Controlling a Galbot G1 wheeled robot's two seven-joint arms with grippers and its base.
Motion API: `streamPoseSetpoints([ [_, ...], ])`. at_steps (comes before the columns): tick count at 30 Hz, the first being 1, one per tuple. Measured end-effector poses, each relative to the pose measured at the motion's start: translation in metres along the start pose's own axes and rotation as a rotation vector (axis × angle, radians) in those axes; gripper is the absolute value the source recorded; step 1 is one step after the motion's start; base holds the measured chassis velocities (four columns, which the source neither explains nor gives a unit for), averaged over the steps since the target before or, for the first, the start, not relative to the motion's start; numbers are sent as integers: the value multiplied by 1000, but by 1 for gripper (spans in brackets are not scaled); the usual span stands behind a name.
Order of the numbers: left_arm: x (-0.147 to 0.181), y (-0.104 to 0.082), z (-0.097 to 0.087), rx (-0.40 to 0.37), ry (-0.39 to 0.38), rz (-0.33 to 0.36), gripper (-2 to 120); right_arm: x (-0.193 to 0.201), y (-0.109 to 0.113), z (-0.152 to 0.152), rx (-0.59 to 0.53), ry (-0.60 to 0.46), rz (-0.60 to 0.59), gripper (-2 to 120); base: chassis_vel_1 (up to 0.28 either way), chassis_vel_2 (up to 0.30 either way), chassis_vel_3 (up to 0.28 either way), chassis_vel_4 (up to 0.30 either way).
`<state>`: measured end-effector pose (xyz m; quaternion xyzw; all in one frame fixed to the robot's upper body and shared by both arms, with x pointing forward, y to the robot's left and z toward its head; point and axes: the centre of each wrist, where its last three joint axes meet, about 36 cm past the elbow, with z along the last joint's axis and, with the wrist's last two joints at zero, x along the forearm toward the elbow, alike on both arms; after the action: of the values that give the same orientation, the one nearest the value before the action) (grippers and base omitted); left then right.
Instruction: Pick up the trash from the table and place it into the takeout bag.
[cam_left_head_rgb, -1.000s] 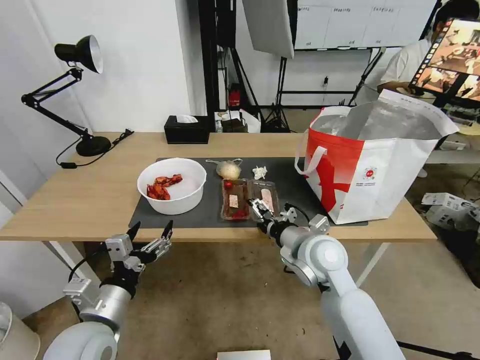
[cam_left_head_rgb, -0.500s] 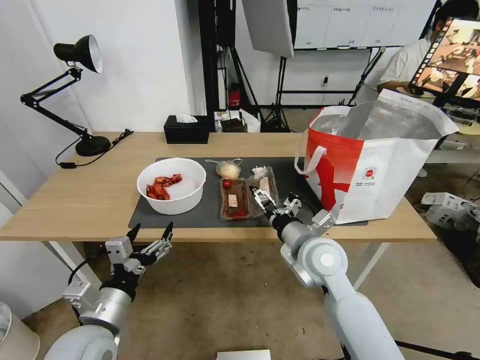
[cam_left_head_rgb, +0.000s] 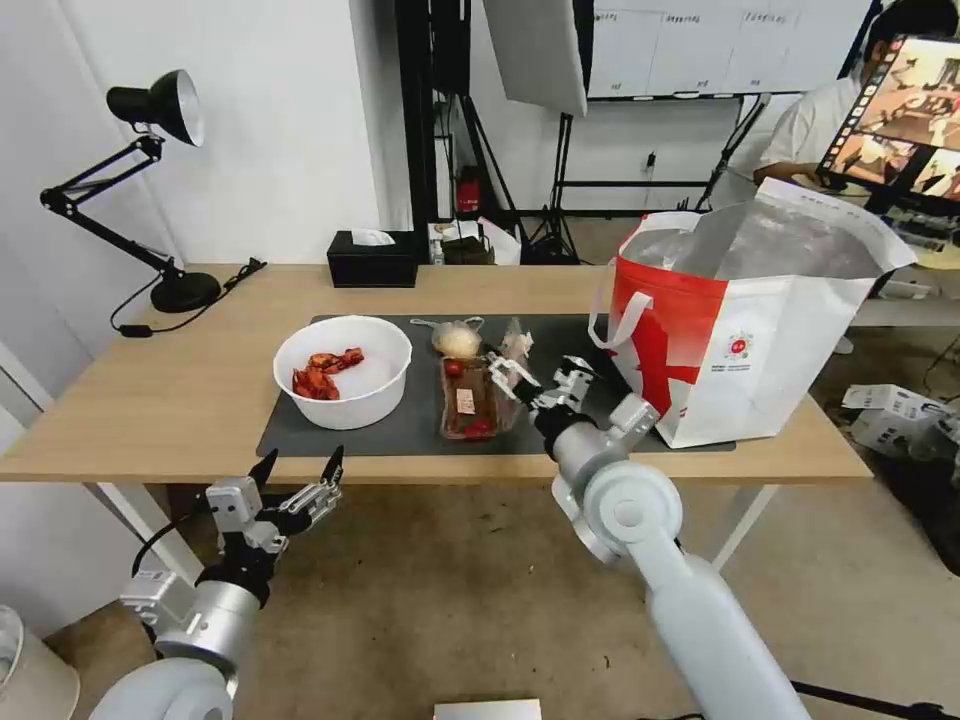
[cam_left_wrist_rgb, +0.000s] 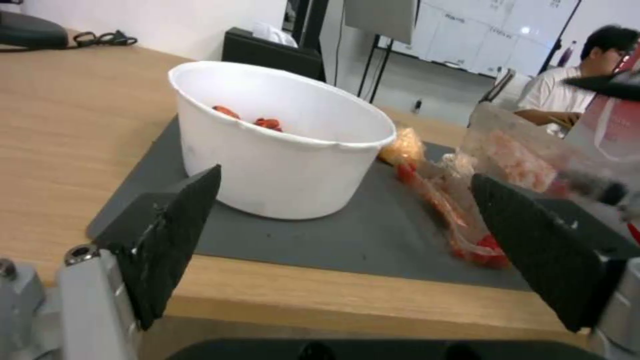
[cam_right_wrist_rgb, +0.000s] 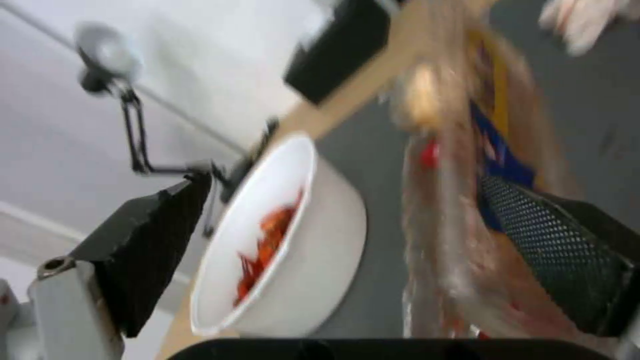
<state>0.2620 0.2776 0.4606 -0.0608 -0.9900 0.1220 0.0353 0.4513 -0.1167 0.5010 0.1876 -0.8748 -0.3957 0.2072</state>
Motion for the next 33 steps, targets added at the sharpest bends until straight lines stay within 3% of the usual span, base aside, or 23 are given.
streamPoseSetpoints([
  [4,3,-1,1,-3,3,-6,100,-23,3,-2,-80,118,77,100,0,0,0,0],
  [7,4,-2,1,-2,3,-8,100,-33,1,-3,-116,143,108,100,0,0,0,0],
  [18,10,-2,-2,-8,-1,-15,100,-26,-1,-7,-142,140,112,100,0,0,0,0],
  [23,11,-3,-7,-13,-10,-12,100,-14,3,-20,-120,102,42,100,0,0,0,0],
  [25,12,-3,-8,-16,-12,-11,100,-13,4,-29,-53,78,4,100,0,0,0,0],
  [26,12,-2,-9,-18,-14,-10,100,-13,4,-35,42,63,-18,100,0,0,0,0],
  [29,12,-1,-13,-27,-21,-3,100,-30,-4,-62,500,-17,-92,95,0,0,0,0],
  [30,12,-1,-13,-27,-21,-3,100,-30,-4,-62,500,-17,-92,95,0,0,0,0],
  [32,11,-1,-15,-31,-27,1,100,-46,-15,-89,756,-12,-150,86,0,0,0,0],
  [33,10,-1,-16,-31,-27,3,100,-51,-20,-99,821,0,-167,79,0,0,0,0],
])
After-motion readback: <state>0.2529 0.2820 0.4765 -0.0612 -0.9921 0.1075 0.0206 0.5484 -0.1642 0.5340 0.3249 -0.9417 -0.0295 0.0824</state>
